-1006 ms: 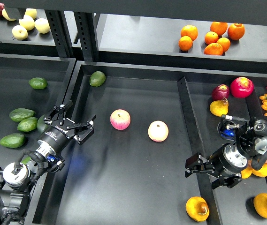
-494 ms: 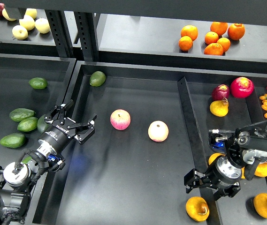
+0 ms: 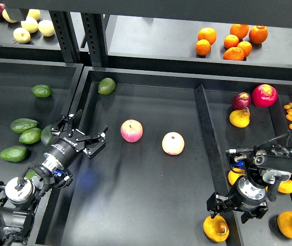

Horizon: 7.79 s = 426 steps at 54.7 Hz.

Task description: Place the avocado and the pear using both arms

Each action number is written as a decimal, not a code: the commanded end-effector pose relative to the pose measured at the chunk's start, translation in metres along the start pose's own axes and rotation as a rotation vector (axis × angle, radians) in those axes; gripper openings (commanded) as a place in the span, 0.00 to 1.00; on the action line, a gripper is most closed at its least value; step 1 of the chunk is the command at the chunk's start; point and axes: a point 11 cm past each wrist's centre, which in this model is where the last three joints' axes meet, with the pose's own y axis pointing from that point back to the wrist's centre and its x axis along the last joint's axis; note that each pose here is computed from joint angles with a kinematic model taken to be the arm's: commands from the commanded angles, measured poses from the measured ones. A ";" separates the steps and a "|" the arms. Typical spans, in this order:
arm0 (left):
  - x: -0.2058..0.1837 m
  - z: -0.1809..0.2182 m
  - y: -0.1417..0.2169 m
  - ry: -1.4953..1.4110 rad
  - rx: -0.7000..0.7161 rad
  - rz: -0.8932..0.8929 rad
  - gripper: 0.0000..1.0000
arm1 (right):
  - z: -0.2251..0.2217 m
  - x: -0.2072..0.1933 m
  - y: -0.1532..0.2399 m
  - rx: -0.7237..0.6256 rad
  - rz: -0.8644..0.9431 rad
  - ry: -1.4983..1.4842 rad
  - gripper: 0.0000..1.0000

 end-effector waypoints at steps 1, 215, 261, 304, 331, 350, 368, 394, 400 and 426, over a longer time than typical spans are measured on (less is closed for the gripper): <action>0.000 0.000 0.000 0.001 -0.001 0.000 0.99 | -0.005 -0.001 -0.004 -0.001 -0.006 0.008 0.95; -0.009 -0.006 -0.008 -0.021 0.034 -0.019 0.99 | 0.133 0.000 -0.003 0.079 0.004 -0.598 0.64; -0.007 -0.011 -0.010 -0.028 0.055 -0.012 0.99 | 0.158 -0.010 0.043 0.134 0.024 -0.642 0.99; -0.010 -0.007 -0.005 -0.023 0.032 -0.026 0.99 | 0.105 0.027 0.101 0.967 -0.046 -1.106 0.99; -0.019 -0.004 -0.011 -0.033 0.029 -0.049 0.99 | 0.013 0.031 0.075 1.520 -0.307 -1.233 0.99; -0.023 -0.001 -0.011 -0.033 0.020 -0.064 0.99 | -0.021 0.041 0.066 1.784 -0.424 -1.357 0.99; -0.024 -0.002 -0.011 -0.034 0.023 -0.069 0.99 | -0.051 0.012 0.033 1.879 -0.577 -1.485 1.00; -0.015 -0.013 0.005 -0.017 0.025 -0.058 0.99 | -0.017 0.004 0.020 1.976 -0.532 -1.615 1.00; -0.010 -0.018 0.013 -0.008 0.025 -0.052 0.99 | -0.022 0.002 0.018 1.959 -0.545 -1.610 1.00; -0.002 -0.034 0.034 0.020 0.019 -0.042 0.99 | -0.048 -0.011 0.024 1.927 -0.619 -1.533 1.00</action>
